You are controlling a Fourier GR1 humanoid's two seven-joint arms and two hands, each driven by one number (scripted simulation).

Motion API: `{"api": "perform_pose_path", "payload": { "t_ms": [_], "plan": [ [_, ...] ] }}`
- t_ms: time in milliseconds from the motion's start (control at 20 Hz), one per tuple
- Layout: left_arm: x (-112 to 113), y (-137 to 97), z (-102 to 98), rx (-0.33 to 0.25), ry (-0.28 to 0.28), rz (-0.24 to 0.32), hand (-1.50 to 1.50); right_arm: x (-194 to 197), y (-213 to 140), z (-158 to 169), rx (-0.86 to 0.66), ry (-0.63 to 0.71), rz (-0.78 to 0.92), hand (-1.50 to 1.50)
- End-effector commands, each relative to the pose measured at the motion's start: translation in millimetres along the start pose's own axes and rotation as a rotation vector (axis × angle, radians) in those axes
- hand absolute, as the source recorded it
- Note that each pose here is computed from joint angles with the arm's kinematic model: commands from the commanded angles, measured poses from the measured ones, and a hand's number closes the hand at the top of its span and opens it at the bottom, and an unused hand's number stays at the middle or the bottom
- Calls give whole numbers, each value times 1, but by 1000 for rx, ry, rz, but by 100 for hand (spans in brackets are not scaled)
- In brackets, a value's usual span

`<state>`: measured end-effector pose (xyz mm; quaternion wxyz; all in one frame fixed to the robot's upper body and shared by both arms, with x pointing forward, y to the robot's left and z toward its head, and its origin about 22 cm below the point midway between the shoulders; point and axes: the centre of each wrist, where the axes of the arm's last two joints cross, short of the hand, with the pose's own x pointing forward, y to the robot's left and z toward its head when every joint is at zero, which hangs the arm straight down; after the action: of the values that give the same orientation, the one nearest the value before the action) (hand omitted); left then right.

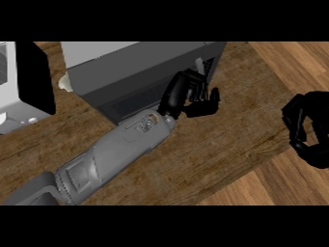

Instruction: Pick up the milk, place it into the microwave and close the microwave

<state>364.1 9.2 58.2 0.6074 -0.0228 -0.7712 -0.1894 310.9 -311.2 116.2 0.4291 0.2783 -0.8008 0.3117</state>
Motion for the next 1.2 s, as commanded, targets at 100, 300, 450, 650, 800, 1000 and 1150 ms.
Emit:
{"api": "perform_pose_path", "payload": {
  "t_ms": [100,300,450,650,800,1000,1150],
  "plan": [
    [27,-20,-13,-36,-72,9,150,4,14,-12,140,-63,-56,150],
    [28,-20,-12,-9,-83,12,150,4,23,-15,153,-63,-72,150],
    [25,-20,-11,7,-73,15,150,10,26,-19,172,-78,-69,150],
    [22,-21,-8,9,-80,11,150,13,33,-23,195,-88,-78,150],
    [24,-20,-10,31,-79,21,150,15,36,-25,205,-90,-80,150],
    [4,-7,-3,150,214,234,150,3,54,-12,308,71,-146,150],
    [16,5,-9,233,221,459,150,-1,66,-11,286,45,-195,150]
  ]
}}
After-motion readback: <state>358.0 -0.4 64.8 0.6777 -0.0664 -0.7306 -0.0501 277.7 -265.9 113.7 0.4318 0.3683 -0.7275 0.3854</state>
